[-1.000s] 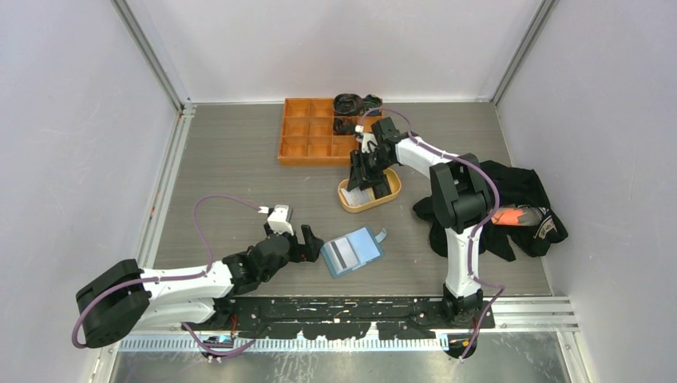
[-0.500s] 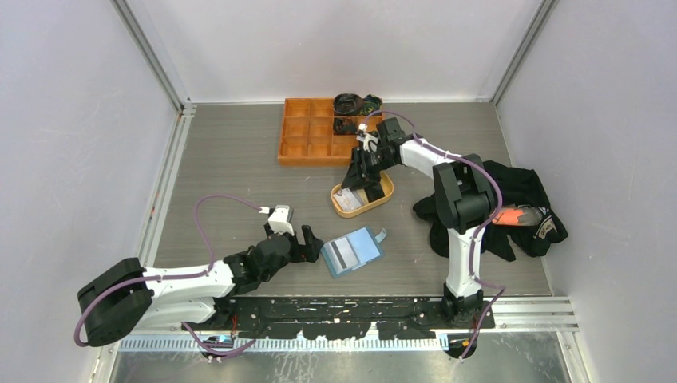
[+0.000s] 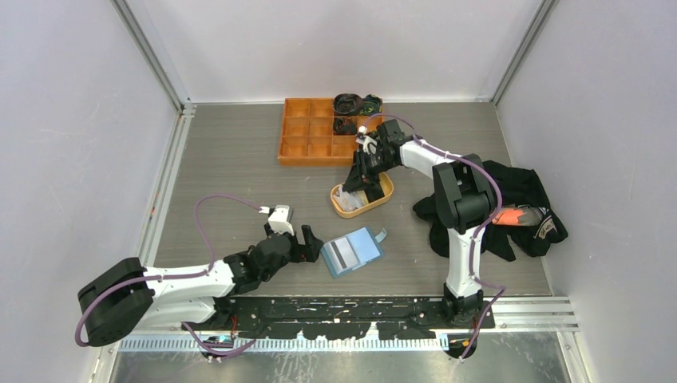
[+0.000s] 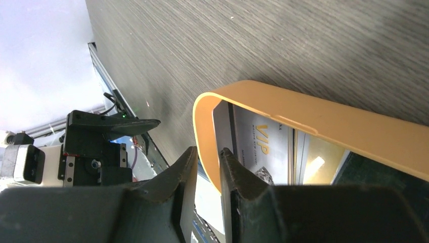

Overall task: Put the credit cards into the card holder
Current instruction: Pick up the credit card from the storage box.

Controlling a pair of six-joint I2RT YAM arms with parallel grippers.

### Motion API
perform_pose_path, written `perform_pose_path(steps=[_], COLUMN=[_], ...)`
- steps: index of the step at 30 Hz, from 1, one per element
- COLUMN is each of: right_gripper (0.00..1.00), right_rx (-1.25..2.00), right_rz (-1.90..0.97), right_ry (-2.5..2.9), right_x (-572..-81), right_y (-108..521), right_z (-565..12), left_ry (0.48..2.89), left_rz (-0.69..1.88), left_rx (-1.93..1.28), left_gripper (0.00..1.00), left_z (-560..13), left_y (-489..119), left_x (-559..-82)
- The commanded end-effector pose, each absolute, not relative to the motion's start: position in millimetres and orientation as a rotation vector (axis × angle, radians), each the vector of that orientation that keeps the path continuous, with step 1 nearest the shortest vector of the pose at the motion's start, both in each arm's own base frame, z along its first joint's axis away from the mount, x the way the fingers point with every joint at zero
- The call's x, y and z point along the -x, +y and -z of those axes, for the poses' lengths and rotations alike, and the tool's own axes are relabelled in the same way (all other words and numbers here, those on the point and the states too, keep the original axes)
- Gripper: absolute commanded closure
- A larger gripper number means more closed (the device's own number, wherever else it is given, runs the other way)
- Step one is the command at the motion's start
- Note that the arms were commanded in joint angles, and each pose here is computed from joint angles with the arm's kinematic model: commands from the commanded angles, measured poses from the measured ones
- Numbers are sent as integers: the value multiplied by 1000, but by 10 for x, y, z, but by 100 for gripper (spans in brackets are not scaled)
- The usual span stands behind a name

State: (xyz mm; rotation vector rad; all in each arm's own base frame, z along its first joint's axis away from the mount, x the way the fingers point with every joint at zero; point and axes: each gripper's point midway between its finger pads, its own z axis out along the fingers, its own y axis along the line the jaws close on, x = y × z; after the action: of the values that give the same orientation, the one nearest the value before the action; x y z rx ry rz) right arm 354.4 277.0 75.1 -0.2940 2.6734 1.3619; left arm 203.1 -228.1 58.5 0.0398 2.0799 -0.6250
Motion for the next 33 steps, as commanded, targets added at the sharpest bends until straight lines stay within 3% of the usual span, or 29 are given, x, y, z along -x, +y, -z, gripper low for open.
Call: perform_pose_path(steps=[1,16,27,30,33], right_gripper=[72,69,68,71,85], right_rx=[335,471,500,498,487], right_rz=[-1378,-1158,-1185,-1156,-1133], right_ry=[2662,2739,2788,2786,2771], right_x=[-3503,-3425,-3309,-3336,-3384], right_y=[2781,2711,2853,2838,2817], right_z=[-866,-701,-580,-585,-643], left_ry=[2015,2018,2023,2024,2025], left_rz=[676,678,677,678,677], left_rx=[3,6,9,9,8], left_gripper=[12,12,12,12,12], left_z=[-790,-785,-776,-773,-772], left_y=[-2369,-2367,-2367,-2370,-2369], left_x=[-2130,-2132,-2142,-2141,-2141])
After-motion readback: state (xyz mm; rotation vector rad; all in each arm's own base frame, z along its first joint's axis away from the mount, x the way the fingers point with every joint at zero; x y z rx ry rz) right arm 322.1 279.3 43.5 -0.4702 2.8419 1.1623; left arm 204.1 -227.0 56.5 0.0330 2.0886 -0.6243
